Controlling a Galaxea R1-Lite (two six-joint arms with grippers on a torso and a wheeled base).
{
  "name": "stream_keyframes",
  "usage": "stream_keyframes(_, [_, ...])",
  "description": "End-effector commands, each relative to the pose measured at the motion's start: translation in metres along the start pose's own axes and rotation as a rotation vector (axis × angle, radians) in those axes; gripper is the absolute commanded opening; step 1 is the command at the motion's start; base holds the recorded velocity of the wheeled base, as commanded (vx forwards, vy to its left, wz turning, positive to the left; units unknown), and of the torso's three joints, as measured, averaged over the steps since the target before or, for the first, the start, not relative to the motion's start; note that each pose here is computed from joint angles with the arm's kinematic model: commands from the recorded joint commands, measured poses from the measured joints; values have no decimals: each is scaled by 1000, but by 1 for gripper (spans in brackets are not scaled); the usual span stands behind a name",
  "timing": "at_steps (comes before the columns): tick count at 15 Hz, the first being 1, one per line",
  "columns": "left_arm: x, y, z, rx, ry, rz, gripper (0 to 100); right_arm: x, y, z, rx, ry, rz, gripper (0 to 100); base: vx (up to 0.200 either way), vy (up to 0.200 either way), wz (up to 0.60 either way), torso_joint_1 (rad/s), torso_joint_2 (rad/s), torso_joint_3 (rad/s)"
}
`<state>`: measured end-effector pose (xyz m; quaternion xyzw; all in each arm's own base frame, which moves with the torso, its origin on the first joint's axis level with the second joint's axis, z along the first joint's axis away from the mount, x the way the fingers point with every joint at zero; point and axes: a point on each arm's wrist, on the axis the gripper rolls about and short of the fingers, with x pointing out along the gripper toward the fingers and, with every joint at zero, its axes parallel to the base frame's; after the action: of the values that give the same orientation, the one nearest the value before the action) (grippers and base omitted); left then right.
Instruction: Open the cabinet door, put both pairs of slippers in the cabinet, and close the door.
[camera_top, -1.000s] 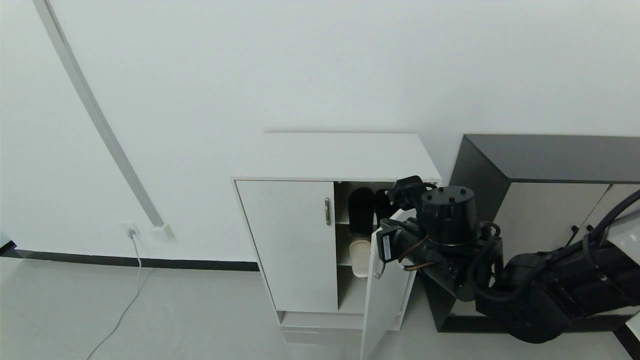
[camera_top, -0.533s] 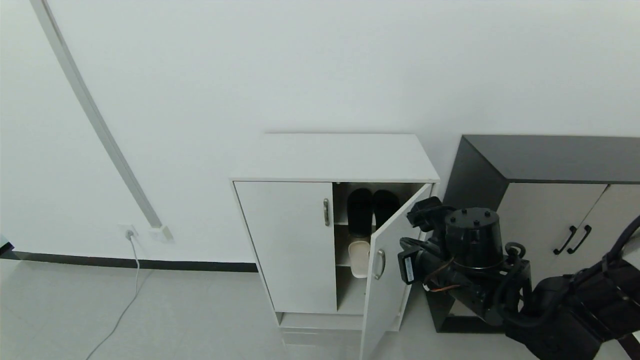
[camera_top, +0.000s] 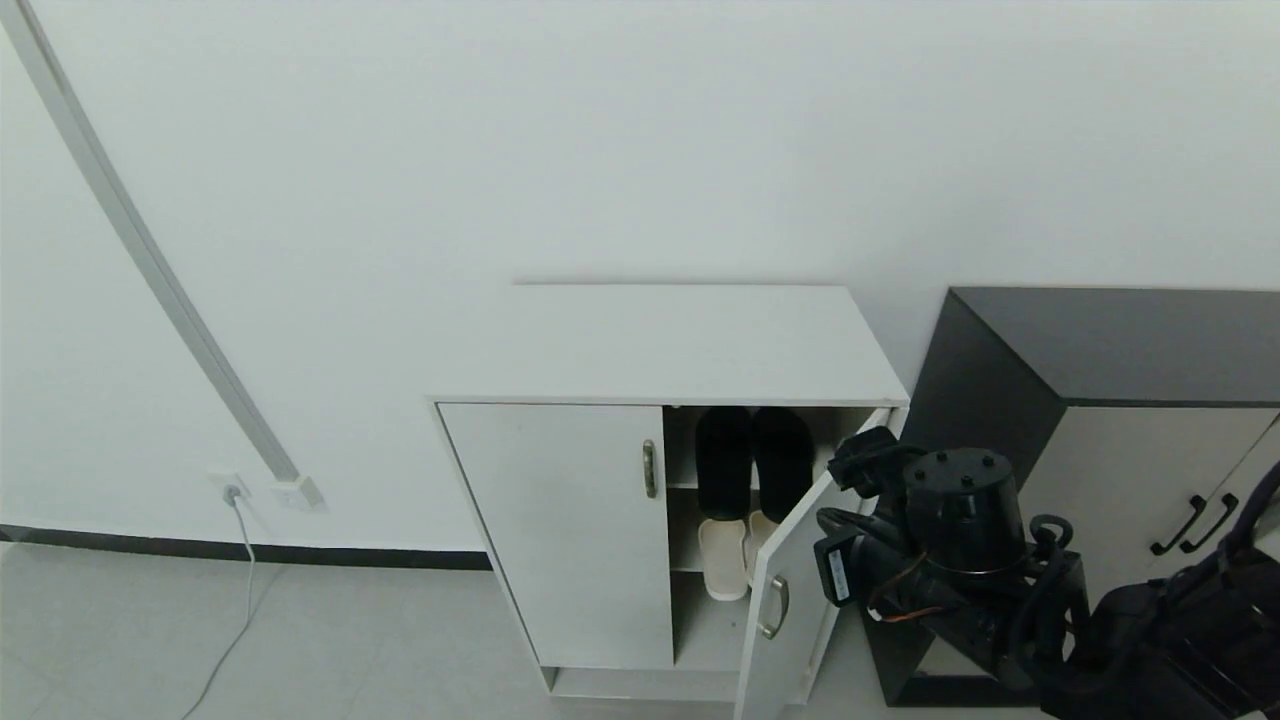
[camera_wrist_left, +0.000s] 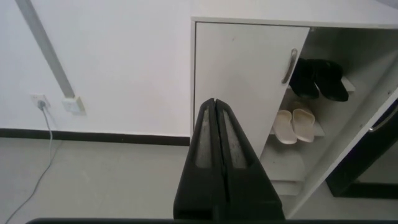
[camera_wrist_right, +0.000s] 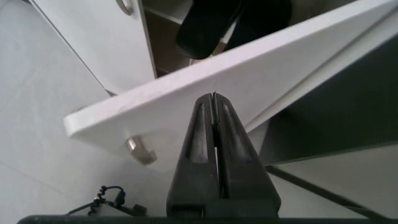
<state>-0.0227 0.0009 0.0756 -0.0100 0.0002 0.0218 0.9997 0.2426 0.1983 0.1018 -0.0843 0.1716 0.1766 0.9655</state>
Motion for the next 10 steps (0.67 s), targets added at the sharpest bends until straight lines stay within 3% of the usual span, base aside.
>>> stream_keyframes(1, [0, 0, 0, -2, -1, 1, 0, 1, 2, -3, -5, 9, 5, 0, 0, 0, 0, 0, 0, 0])
stream_keyframes(10, [0, 0, 0, -2, -1, 1, 0, 32, 14, -1, 1, -13, 22, 0, 0, 0, 0, 0, 0, 0])
